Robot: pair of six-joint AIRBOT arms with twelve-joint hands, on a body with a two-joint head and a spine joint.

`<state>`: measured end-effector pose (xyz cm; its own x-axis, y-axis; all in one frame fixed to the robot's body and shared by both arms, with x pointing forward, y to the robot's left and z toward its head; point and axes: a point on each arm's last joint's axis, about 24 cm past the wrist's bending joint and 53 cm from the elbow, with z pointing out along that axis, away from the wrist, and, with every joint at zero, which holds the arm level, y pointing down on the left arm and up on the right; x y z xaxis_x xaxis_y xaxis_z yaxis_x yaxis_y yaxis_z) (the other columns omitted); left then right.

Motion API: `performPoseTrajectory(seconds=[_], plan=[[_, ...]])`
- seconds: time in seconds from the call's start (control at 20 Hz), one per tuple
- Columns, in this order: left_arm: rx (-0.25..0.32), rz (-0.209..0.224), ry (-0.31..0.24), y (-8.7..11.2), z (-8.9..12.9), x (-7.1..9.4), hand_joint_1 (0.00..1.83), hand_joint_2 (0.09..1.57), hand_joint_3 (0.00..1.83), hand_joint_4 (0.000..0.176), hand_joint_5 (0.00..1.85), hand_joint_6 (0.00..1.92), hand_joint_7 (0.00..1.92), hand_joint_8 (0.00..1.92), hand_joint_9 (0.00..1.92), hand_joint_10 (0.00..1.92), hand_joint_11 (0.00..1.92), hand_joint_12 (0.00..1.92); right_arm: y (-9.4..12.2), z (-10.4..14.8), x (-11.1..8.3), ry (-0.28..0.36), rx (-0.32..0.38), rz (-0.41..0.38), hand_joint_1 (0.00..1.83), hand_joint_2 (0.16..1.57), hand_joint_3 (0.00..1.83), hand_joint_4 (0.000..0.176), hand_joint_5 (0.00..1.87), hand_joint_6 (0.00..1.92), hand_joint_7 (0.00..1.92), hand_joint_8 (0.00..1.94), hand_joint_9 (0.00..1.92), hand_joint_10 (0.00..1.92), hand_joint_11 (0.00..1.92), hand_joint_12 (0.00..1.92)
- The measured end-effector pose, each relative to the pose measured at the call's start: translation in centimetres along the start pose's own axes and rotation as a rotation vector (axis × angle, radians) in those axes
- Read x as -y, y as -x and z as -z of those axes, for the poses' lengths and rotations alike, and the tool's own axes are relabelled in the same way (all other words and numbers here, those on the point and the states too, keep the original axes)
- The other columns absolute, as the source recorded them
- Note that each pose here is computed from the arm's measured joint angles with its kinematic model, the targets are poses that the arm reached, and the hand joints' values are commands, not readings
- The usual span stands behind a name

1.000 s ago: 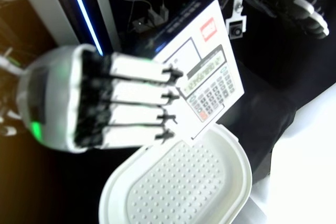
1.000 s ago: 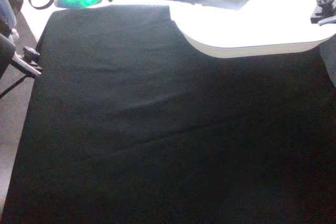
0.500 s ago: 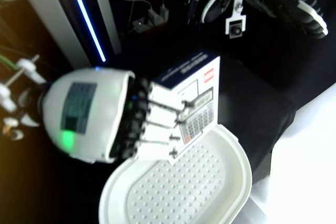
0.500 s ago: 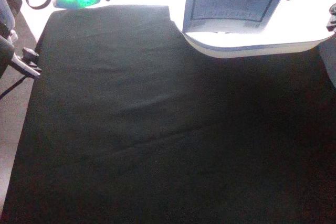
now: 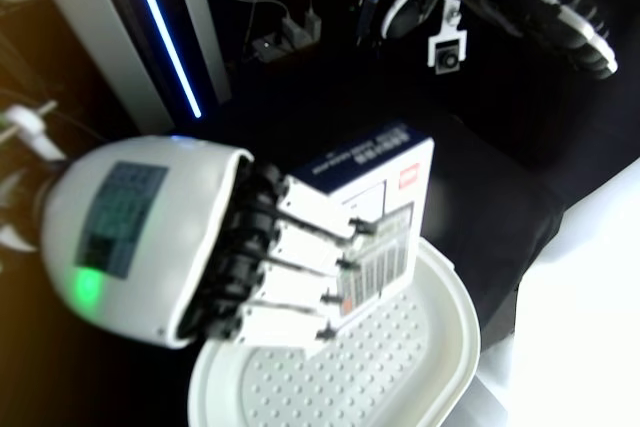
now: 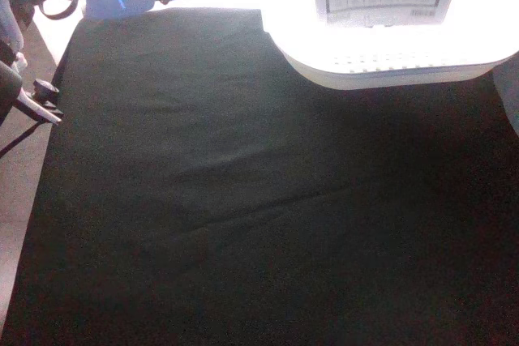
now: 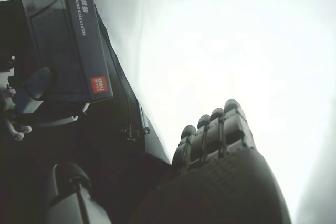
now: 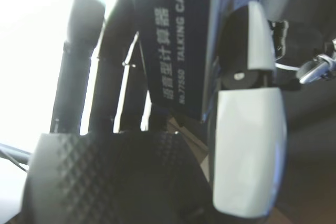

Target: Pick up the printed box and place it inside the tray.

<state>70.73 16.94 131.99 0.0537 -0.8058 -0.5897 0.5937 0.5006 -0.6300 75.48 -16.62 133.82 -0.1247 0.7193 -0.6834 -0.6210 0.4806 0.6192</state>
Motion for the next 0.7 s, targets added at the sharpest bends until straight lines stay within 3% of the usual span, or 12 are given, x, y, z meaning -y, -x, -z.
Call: performPoseTrajectory(seconds=[0.05,0.1,0.15,0.2,0.3,0.35,0.4,0.45,0.5,0.55,0.65,0.7], plan=[[0.001,-0.001,-0.001,0.0,0.0,0.0,0.36,0.77,0.00,0.056,0.00,0.00,0.00,0.00,0.00,0.00,0.00,0.00,-0.3,0.0,0.3,-0.012,-0.013,0.011,1.29,1.07,0.00,0.000,1.02,0.69,1.18,0.88,1.32,0.78,1.09,1.31],[-0.002,-0.001,0.003,-0.1,0.2,-0.2,0.37,0.77,0.00,0.043,0.00,0.00,0.00,0.00,0.00,0.00,0.00,0.00,-0.6,0.0,0.7,-0.027,-0.024,0.014,1.20,1.08,0.00,0.000,1.06,0.79,1.27,0.67,1.35,1.04,1.19,1.50],[-0.005,0.000,0.010,-0.2,0.2,-0.4,0.37,0.77,0.00,0.024,0.00,0.00,0.00,0.00,0.00,0.00,0.00,0.00,-0.7,0.0,0.9,-0.038,-0.031,0.016,1.19,1.07,0.00,0.000,1.07,0.80,1.35,0.66,1.39,1.26,1.28,1.61],[-0.004,0.000,0.011,-0.2,0.2,-0.4,0.37,0.78,0.00,0.019,0.00,0.00,0.00,0.00,0.00,0.00,0.00,0.00,-0.8,0.0,1.0,-0.041,-0.033,0.017,1.18,1.07,0.00,0.000,1.08,0.79,1.35,0.65,1.39,1.38,1.31,1.67],[-0.005,0.001,0.011,-0.2,0.3,-0.4,0.36,0.79,0.01,0.046,0.00,0.00,0.00,0.00,0.00,0.00,0.00,0.00,-0.9,0.0,1.3,-0.054,-0.044,0.052,1.20,1.03,0.00,0.000,1.17,0.64,1.35,0.85,1.43,1.71,1.38,1.86],[-0.005,0.003,0.011,-0.4,0.5,-0.4,0.34,0.80,0.01,0.069,0.00,0.00,0.00,0.00,0.00,0.00,0.00,0.00,-1.0,0.0,1.5,-0.062,-0.049,0.080,1.20,1.02,0.00,0.000,1.19,0.60,1.33,0.87,1.44,1.78,1.40,1.91],[-0.014,0.000,0.015,-0.6,0.6,-0.6,0.32,0.80,0.01,0.071,0.00,0.00,0.00,0.00,0.00,0.00,0.00,0.00,-1.0,0.0,1.6,-0.066,-0.049,0.090,1.20,1.02,0.00,0.000,1.20,0.58,1.32,0.86,1.44,1.76,1.40,1.90],[-0.018,-0.001,0.020,-0.8,0.7,-0.8,0.32,0.81,0.01,0.070,0.00,0.00,0.00,0.00,0.00,0.00,0.00,0.00,-0.9,0.1,1.6,-0.068,-0.049,0.107,1.21,1.01,0.00,0.000,1.23,0.54,1.35,0.76,1.43,1.63,1.38,1.80],[-0.018,0.000,0.022,-0.7,0.7,-0.8,0.33,0.81,0.01,0.060,0.00,0.00,0.00,0.00,0.00,0.00,0.00,0.00,-0.8,0.0,1.6,-0.069,-0.048,0.122,1.28,1.03,0.00,0.000,1.19,0.39,1.25,0.81,1.41,1.45,1.33,1.71],[-0.016,0.001,0.022,-0.7,0.7,-0.8,0.33,0.80,0.01,0.058,0.00,0.00,0.00,0.00,0.00,0.00,0.00,0.00,-0.7,0.0,1.8,-0.075,-0.049,0.128,1.29,1.03,0.00,0.000,1.19,0.34,1.23,0.83,1.41,1.38,1.31,1.67],[-0.015,0.001,0.022,-0.7,0.7,-0.8,0.32,0.80,0.00,0.051,0.00,0.00,0.00,0.00,0.00,0.00,0.00,0.00,-0.3,-0.2,1.8,-0.085,-0.045,0.133,1.21,1.02,0.00,0.000,1.20,0.58,1.26,0.86,1.36,1.48,1.28,1.65],[-0.016,0.000,0.021,-0.7,0.8,-0.8,0.31,0.80,0.00,0.056,0.00,0.00,0.00,0.00,0.00,0.00,0.00,0.00,0.0,-0.5,1.7,-0.088,-0.042,0.155,1.20,1.03,0.00,0.000,1.19,0.61,1.22,1.15,1.37,1.70,1.33,1.81]])
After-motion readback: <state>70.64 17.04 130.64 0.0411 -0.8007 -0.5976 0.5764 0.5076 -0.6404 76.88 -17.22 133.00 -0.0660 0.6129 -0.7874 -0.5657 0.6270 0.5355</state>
